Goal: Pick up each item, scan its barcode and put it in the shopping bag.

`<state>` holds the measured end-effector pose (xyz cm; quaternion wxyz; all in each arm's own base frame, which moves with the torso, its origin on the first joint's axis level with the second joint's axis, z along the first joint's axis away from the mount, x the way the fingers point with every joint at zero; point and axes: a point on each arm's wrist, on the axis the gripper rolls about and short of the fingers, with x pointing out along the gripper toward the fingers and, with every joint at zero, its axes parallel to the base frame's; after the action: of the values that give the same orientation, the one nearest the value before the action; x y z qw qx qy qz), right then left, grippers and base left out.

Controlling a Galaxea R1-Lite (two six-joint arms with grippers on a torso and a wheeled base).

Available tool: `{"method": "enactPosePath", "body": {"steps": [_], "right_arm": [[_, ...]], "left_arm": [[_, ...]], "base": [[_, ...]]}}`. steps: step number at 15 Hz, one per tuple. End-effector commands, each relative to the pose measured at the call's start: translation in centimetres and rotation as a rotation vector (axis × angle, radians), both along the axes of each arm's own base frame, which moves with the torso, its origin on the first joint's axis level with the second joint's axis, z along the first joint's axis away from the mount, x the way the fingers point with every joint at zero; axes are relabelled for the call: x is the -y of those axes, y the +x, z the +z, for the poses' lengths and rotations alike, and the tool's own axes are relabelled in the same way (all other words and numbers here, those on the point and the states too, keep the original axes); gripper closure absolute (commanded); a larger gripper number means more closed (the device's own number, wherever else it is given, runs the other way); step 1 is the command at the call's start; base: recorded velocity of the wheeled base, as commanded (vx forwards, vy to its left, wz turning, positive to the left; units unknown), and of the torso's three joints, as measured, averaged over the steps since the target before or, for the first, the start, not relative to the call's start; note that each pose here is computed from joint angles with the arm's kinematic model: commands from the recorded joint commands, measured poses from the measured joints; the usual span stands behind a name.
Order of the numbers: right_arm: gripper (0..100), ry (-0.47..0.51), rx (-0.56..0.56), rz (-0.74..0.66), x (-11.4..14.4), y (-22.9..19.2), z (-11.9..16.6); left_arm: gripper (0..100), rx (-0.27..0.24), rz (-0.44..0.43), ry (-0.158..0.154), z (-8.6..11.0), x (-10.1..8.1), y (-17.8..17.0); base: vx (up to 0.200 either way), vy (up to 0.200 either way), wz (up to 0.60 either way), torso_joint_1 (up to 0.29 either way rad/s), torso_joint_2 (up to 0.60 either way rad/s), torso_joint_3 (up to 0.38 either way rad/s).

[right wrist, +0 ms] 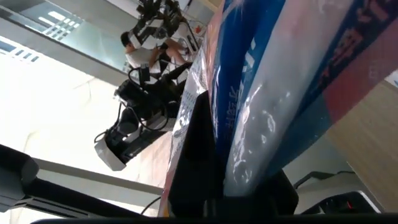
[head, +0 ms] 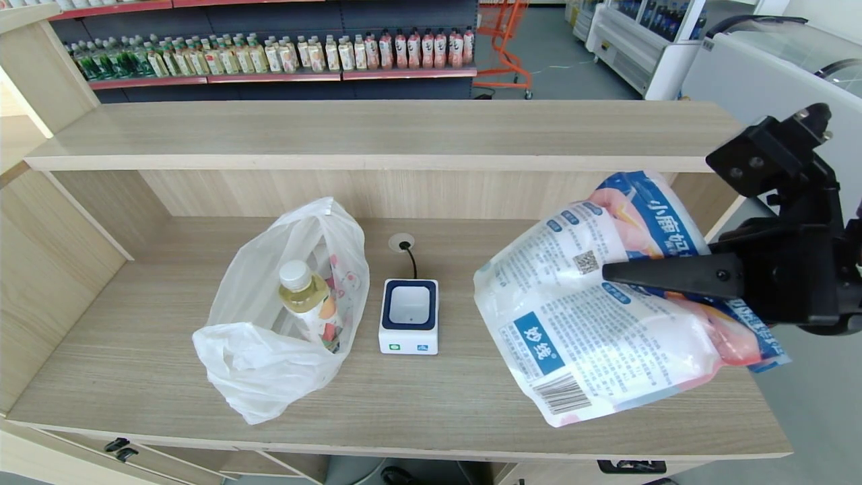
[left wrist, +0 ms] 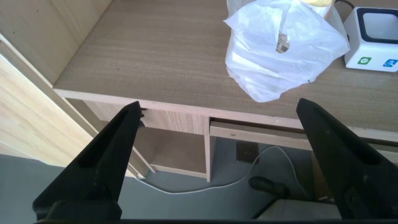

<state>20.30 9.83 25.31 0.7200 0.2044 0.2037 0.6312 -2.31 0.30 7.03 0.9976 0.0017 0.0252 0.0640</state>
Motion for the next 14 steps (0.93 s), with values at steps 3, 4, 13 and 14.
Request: {"method": "enactPosePath", "body": {"steps": [3, 4, 13, 14], "right_arm": [[100, -0.105, 0.427, -0.140, 2.3, 0.3, -0.8], [100, -0.150, 0.537, -0.188, 3.6, 0.6, -1.1], [100, -0.422, 0.724, -0.480, 6.8, 0.9, -3.6], [100, -0.424, 0.717, -0.478, 6.9, 0.4, -3.9]], "left_arm": [[0, -0.002, 0.001, 0.000, 0.0, 0.0, 0.0], [0, 0.000, 0.001, 0.000, 0.0, 0.0, 0.0], [0, 0.000, 0.001, 0.002, 0.0, 0.0, 0.0], [0, 0.000, 0.001, 0.002, 0.0, 0.0, 0.0]], "base": [[0.000, 0.000, 0.00, 0.000, 0.00, 0.000], [0.000, 0.000, 0.00, 0.000, 0.00, 0.000], [0.000, 0.000, 0.00, 0.000, 0.00, 0.000], [0.000, 0.000, 0.00, 0.000, 0.00, 0.000]]}}
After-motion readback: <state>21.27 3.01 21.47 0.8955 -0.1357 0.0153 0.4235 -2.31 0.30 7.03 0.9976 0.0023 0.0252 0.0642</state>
